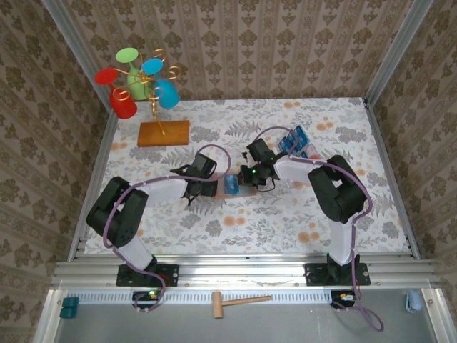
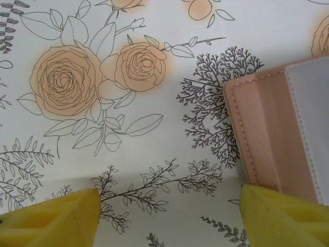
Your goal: Put the credit cards into the card holder
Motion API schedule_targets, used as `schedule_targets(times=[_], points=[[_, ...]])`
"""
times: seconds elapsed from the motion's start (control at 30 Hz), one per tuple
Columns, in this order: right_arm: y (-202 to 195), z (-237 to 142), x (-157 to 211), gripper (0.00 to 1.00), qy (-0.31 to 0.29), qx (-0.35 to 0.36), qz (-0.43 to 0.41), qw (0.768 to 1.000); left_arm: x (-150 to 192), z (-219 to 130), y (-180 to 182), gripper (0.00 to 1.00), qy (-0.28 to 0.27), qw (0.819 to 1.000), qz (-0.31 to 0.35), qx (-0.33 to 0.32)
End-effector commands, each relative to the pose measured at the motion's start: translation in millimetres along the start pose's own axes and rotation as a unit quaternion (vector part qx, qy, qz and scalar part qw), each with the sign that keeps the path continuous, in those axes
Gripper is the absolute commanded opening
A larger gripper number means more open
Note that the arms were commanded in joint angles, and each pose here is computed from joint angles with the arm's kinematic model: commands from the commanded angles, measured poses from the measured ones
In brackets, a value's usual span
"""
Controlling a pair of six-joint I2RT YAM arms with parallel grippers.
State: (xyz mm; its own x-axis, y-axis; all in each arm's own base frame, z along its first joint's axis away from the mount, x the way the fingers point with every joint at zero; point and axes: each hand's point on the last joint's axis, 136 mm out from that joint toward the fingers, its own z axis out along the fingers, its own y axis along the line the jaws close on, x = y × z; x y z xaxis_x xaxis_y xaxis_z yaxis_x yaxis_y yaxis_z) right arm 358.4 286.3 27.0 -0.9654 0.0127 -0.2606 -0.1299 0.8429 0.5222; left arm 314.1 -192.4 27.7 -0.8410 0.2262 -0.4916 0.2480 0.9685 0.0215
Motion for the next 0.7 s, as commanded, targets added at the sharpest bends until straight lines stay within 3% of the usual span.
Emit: schedule_targets(times=[0.0, 0.67], points=[[7, 2, -2, 0.0, 0.003, 0.0, 0.001, 1.0, 6, 5, 1, 0.73, 0.01, 1.0, -0.003, 0.002], [26, 13, 0, 0.0, 0.012, -0.023, -0.002, 1.0, 7, 6, -1, 0.72, 0.014, 1.0, -0.003, 0.005]])
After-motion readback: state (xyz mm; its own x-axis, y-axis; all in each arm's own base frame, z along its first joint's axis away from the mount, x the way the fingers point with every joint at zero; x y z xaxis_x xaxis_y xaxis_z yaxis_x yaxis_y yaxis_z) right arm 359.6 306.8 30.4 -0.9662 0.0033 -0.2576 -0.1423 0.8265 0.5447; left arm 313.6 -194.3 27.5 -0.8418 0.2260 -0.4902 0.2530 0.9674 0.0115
